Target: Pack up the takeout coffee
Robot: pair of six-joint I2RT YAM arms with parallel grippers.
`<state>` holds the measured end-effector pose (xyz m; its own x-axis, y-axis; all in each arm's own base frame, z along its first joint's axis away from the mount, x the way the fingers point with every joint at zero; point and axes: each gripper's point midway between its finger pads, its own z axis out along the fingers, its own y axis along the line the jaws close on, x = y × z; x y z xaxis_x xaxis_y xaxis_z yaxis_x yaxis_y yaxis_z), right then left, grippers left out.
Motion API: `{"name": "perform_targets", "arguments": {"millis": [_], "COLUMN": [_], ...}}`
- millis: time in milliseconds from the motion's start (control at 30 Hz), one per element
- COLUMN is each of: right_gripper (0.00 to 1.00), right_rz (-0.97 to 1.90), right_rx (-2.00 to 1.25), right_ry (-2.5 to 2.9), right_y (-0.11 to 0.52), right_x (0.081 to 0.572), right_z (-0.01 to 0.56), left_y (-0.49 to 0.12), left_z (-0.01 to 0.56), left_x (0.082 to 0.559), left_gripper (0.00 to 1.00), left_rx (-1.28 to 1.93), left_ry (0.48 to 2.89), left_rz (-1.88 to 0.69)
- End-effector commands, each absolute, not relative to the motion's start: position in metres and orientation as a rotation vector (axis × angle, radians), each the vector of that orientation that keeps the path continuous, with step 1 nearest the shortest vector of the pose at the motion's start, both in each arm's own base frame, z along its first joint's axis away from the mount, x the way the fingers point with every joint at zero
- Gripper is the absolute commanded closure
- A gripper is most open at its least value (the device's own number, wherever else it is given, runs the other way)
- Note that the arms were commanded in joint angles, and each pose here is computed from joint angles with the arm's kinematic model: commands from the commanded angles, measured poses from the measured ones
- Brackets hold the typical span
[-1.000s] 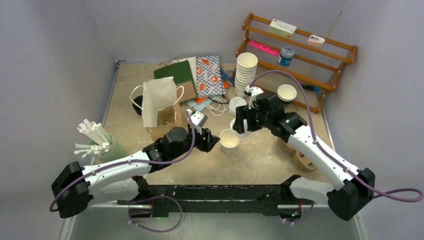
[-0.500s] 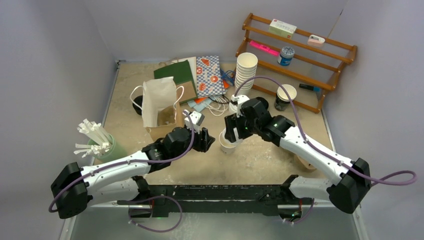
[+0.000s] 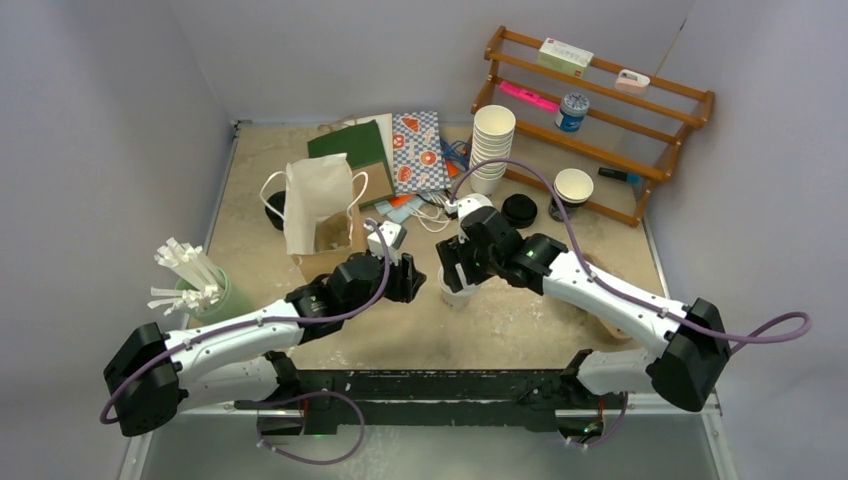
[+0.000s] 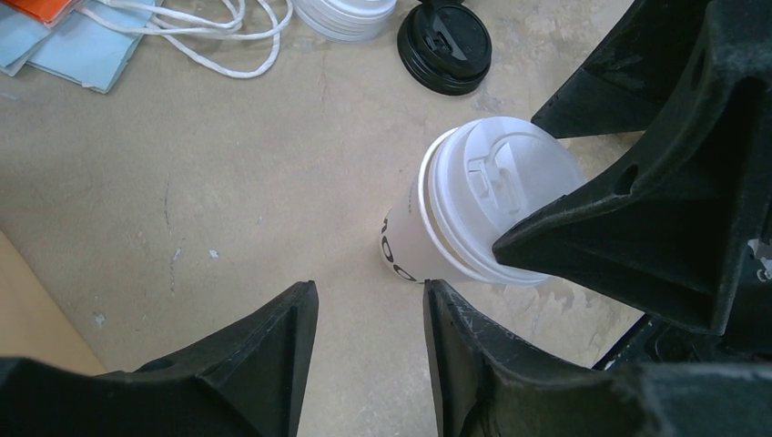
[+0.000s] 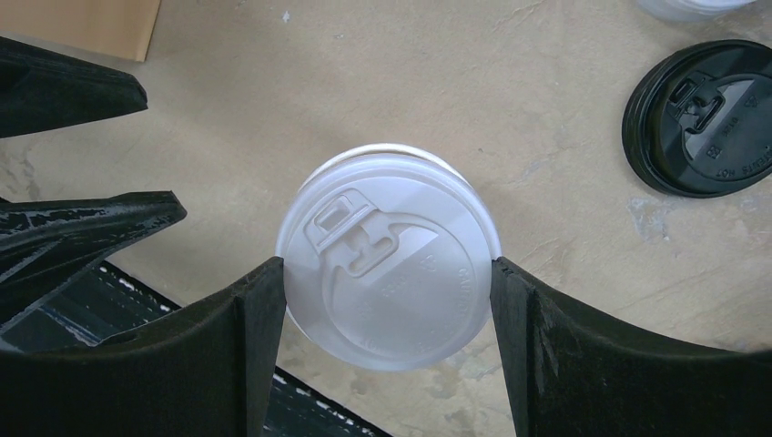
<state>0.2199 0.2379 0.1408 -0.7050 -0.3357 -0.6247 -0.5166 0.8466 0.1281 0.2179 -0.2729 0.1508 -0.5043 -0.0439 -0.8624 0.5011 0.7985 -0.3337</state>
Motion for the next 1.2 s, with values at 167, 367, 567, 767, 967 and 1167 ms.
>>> {"name": "perform_targets", "arguments": {"millis": [167, 367, 567, 767, 967, 1167], "right_gripper": [0.33, 0.33, 0.33, 0.33, 0.33, 0.34], "right_rz": [0.377, 0.364, 0.36, 0.318, 0.291, 0.278], "right_rx": [-0.606, -0.62, -0.637, -0.648, -0.66, -0.66], "right_ry": [2.36, 2.367, 2.383, 2.407, 2.439, 2.465], "right_y": [0.248, 0.25, 0.252, 0.248, 0.244, 0.24], "right_x": [0.23, 0.228, 0.224, 0.221, 0.216, 0.212], "right_z": [0.154, 0.15, 0.143, 0.134, 0.12, 0.108], "left_y": [-0.285, -0.287, -0.286, -0.289, -0.294, -0.298], "left_z": [0.165, 0.164, 0.162, 0.158, 0.156, 0.153], "left_x": [0.225, 0.224, 0.225, 0.224, 0.225, 0.223], "left_gripper": [0.54, 0.59, 0.6, 0.6, 0.61, 0.61], "left_rx": [0.338, 0.345, 0.341, 0.332, 0.319, 0.353], "left_ry": [1.966, 1.984, 1.994, 2.004, 2.008, 2.01], "left_rz": [-0.738, -0.742, -0.753, -0.819, -0.955, -0.996]}}
